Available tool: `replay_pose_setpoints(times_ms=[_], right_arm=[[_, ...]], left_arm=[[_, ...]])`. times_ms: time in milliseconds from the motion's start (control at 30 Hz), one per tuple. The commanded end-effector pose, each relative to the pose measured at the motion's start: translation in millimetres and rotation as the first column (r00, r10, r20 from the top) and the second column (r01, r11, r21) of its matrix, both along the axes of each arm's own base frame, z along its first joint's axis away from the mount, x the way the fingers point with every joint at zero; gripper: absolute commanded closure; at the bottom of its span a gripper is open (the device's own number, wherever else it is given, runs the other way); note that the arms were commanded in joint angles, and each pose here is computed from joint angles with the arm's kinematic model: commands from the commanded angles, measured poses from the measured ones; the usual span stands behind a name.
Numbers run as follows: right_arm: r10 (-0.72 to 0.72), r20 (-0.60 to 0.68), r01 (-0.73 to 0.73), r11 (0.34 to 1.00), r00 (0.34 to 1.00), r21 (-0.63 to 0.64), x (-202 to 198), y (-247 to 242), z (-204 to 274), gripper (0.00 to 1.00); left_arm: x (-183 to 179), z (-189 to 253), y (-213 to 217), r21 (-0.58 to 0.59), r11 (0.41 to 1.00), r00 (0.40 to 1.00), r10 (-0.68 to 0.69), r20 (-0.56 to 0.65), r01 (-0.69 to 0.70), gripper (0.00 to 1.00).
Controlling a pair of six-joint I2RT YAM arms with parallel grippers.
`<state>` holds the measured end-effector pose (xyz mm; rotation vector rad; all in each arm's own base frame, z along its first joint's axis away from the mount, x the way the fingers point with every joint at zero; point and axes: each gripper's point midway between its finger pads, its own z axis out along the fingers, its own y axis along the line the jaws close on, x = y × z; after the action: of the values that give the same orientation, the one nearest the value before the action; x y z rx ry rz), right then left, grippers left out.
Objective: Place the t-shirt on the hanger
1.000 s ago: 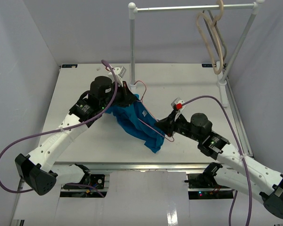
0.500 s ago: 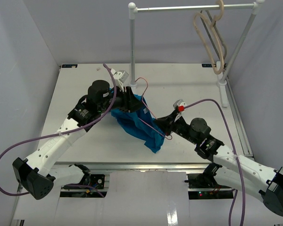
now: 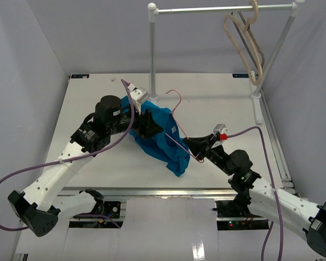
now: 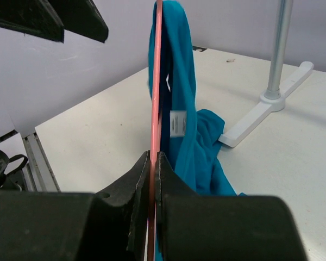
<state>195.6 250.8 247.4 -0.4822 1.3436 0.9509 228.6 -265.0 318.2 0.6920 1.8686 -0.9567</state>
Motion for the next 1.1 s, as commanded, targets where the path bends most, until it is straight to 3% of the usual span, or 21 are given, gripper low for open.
replay_pose_setpoints(times_ms=[0,167,367,667,800,933,1067], right_arm=[[-0.063,0.146,0.040,0.987,0.987,0.155,-3.1,-16.7,47.7,0.92],[-0.069,0.185,0.036,0.984,0.980,0.176,-9.2,-23.6,54.4,0.92],[-0.006,0.247,-0.039,0.983,0.969,0.178,-32.5,-29.4,59.3,0.92],[0.140,0.284,-0.179,0.977,0.949,0.116,-59.3,-19.7,53.0,0.92],[0.141,0.278,-0.172,0.981,0.950,0.092,-57.9,-18.8,48.5,0.92],[0.145,0.282,-0.178,0.979,0.948,0.095,-59.2,-18.9,48.2,0.92],[0.149,0.283,-0.182,0.979,0.947,0.095,-60.5,-19.4,49.8,0.92]], left_arm=[[-4.4,52.9,20.8,0.003,0.999,0.980,0.033,0.196,-0.034,0.32],[-4.8,68.6,25.4,0.012,0.999,0.961,0.026,0.274,-0.030,0.30],[31.2,76.7,41.4,0.187,0.973,0.862,0.020,0.506,-0.132,0.39],[1.3,141.2,7.6,0.249,0.957,0.641,-0.285,0.712,0.148,0.33],[-20.2,132.5,-0.6,0.290,0.914,0.613,-0.405,0.678,0.282,0.32],[-42.2,94.8,-4.0,0.335,0.839,0.633,-0.544,0.551,0.429,0.35],[-46.5,65.1,-3.0,0.361,0.801,0.659,-0.598,0.456,0.477,0.35]])
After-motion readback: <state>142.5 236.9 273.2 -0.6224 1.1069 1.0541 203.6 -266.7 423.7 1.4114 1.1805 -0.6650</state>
